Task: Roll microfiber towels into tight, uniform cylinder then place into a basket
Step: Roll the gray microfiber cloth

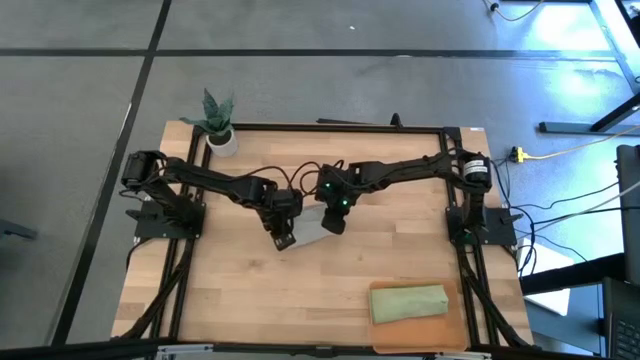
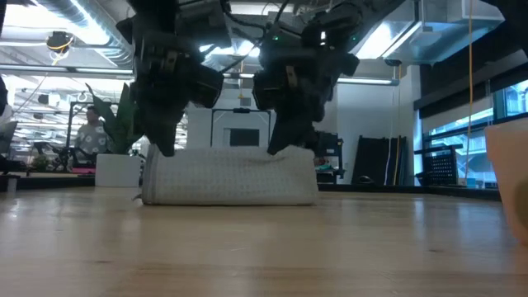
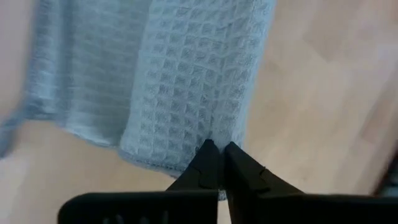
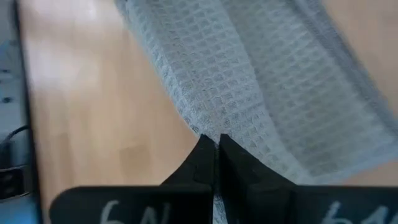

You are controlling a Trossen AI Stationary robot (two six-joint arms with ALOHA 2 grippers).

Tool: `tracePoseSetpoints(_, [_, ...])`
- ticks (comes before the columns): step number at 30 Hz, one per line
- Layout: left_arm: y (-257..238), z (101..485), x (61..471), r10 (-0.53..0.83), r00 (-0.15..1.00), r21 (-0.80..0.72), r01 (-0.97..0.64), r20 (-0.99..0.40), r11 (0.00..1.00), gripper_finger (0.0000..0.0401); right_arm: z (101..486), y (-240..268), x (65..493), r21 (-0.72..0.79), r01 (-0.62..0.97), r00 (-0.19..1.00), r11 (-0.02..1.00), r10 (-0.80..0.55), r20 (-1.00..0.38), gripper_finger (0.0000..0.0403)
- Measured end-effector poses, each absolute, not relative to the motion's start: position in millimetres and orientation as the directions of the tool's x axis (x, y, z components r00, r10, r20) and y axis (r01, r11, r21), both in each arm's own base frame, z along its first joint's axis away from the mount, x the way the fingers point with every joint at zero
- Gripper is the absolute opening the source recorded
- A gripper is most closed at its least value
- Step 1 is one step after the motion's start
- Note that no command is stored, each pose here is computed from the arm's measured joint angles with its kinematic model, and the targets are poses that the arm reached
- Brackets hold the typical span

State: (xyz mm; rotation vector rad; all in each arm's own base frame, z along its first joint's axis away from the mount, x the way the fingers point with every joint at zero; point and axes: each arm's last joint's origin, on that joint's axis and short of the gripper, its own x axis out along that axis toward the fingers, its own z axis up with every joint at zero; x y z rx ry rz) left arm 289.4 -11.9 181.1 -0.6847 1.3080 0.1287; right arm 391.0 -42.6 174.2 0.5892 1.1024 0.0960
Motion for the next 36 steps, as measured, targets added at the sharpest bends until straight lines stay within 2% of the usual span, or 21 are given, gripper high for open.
tracePoseSetpoints(4, [-10,180,289,-0.214,0.279,-0.329,-0.481,-0.936,0.812,0.0000,162,-45,395,0.441,0.247,0.454,0.863,0.299,-0.839,0.0008])
tracePoseSetpoints(18, [-6,170,289,-0.126,0.238,-0.236,-0.517,-0.963,0.823,0.0000,157,-48,398,0.367,0.278,0.469,0.888,0.209,-0.858,0.0008])
tracePoseSetpoints(23, [-5,165,291,-0.116,0.221,-0.218,-0.524,-0.968,0.823,0.0000,157,-48,399,0.363,0.254,0.479,0.897,0.209,-0.853,0.0017])
tracePoseSetpoints(27, [-6,165,291,-0.133,0.225,-0.236,-0.535,-0.965,0.811,0.0000,159,-46,401,0.458,0.204,0.494,0.865,0.313,-0.811,0.0024])
tracePoseSetpoints(31, [-6,164,291,-0.128,0.220,-0.229,-0.536,-0.967,0.812,0.0003,159,-46,402,0.454,0.209,0.508,0.866,0.301,-0.807,0.0037])
tracePoseSetpoints(36, [-6,164,290,-0.104,0.214,-0.207,-0.541,-0.971,0.815,0.0028,159,-48,402,0.425,0.235,0.509,0.874,0.261,-0.820,0.0076])
